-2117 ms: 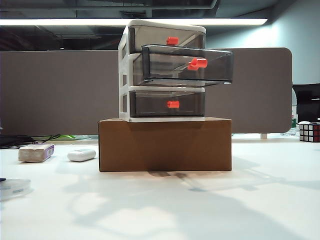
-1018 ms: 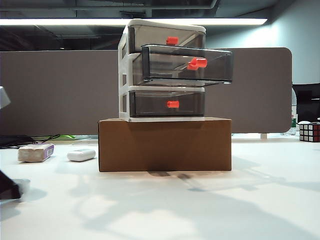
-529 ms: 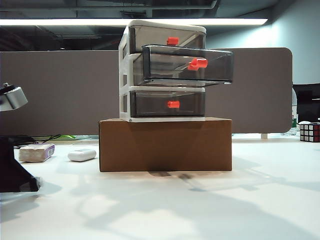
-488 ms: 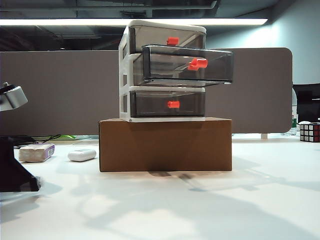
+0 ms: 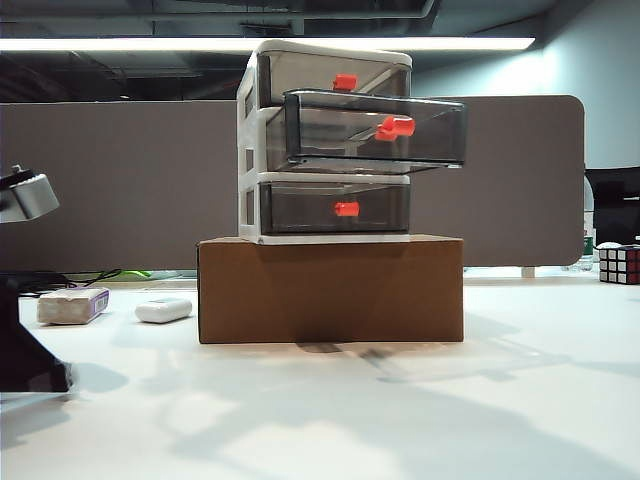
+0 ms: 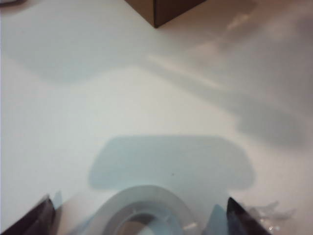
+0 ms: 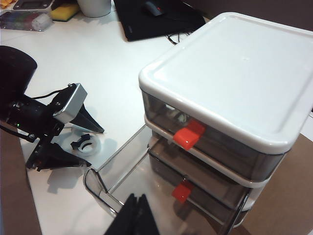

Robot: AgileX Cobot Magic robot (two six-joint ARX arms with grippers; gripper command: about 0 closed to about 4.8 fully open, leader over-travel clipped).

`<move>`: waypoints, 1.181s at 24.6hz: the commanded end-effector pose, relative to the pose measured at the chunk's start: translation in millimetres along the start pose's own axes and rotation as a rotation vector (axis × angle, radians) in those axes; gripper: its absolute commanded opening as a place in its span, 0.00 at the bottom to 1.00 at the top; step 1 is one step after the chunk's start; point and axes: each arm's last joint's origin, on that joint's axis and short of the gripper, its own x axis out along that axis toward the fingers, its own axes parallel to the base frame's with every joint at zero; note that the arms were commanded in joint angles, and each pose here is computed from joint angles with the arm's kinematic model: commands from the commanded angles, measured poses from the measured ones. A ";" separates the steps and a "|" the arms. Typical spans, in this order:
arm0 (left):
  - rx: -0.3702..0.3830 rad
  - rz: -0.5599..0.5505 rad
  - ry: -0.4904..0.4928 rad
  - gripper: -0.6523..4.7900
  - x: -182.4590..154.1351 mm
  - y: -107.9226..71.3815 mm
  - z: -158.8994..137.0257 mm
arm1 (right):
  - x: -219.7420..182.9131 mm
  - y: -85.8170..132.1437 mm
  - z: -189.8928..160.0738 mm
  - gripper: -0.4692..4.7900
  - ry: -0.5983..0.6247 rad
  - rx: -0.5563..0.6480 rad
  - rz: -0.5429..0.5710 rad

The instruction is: Open the second layer of the drawer on the table, pick up the transparent tape on the table and put it in, and finally close the drawer.

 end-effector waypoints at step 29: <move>0.143 0.043 -0.045 0.35 -6.6 11.9 39.5 | -1.7 0.1 3.3 0.08 -0.021 -0.014 -0.008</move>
